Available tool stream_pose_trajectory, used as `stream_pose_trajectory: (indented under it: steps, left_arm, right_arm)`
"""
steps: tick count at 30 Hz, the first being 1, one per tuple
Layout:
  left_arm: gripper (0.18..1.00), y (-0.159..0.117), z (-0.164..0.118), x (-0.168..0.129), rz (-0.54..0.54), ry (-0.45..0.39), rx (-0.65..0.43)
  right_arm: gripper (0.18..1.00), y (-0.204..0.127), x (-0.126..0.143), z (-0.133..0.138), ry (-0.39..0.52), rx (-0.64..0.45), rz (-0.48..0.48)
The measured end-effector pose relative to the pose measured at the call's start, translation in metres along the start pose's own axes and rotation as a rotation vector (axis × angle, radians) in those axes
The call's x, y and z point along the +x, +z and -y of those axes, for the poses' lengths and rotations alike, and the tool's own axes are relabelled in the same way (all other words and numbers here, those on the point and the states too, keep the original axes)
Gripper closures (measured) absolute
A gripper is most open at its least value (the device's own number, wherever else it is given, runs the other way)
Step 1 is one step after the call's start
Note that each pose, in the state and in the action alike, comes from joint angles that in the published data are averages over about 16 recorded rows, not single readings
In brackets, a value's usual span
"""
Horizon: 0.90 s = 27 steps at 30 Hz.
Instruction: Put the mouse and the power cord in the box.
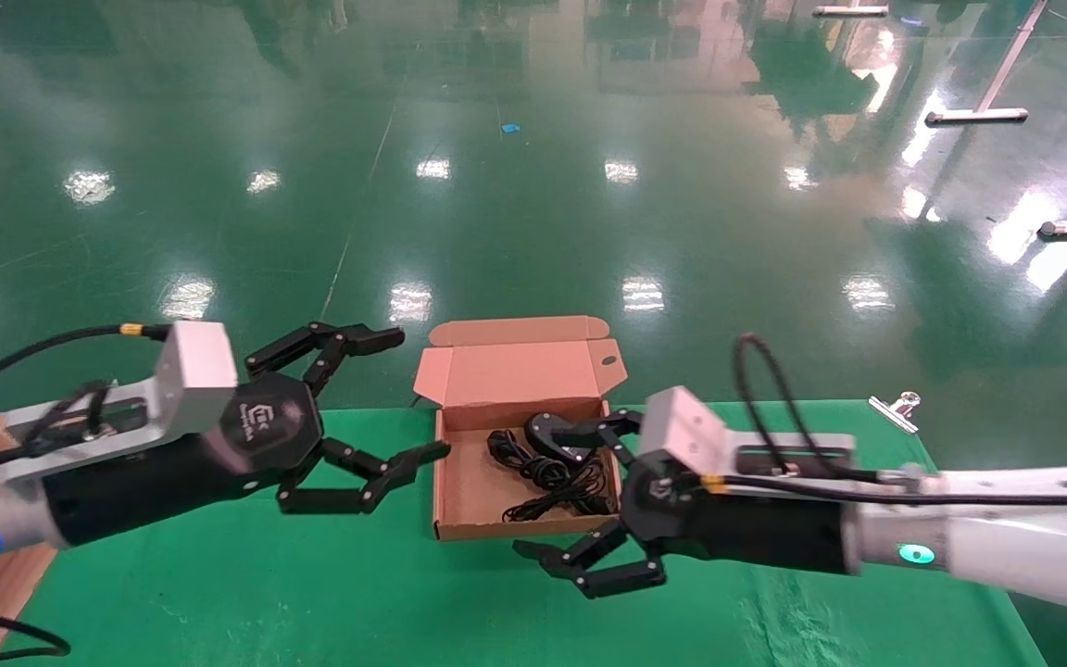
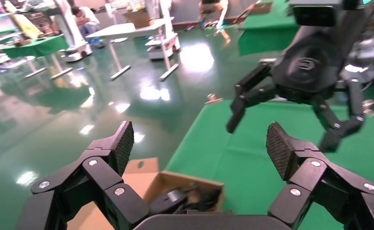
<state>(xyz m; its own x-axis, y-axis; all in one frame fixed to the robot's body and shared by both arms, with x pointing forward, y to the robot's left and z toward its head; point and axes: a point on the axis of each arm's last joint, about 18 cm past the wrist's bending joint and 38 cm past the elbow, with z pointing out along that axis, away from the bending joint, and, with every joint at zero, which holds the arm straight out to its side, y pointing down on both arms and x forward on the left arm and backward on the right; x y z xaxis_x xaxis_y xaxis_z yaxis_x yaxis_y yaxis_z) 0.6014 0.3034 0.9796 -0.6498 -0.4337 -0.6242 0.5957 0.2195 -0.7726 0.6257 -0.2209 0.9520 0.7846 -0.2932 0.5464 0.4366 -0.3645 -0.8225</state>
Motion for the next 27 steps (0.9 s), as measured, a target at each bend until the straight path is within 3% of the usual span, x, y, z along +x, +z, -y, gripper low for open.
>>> stream_pose_trajectory:
  steps: [10, 20, 27]
  left_arm:
    - [0.184, -0.021, 0.036, 0.026, -0.109, -0.088, 0.059]
    - [0.184, -0.043, 0.069, 0.057, -0.234, -0.159, 0.068]
    - [0.184, -0.05, 0.079, 0.068, -0.279, -0.182, 0.059]
  right_arm:
    - [0.182, -0.058, -0.023, 0.024, 0.067, 0.135, 0.037]
    - [0.178, -0.116, -0.053, 0.053, 0.077, 0.225, 0.097]
    - [0.178, -0.135, -0.065, 0.064, 0.071, 0.245, 0.124]
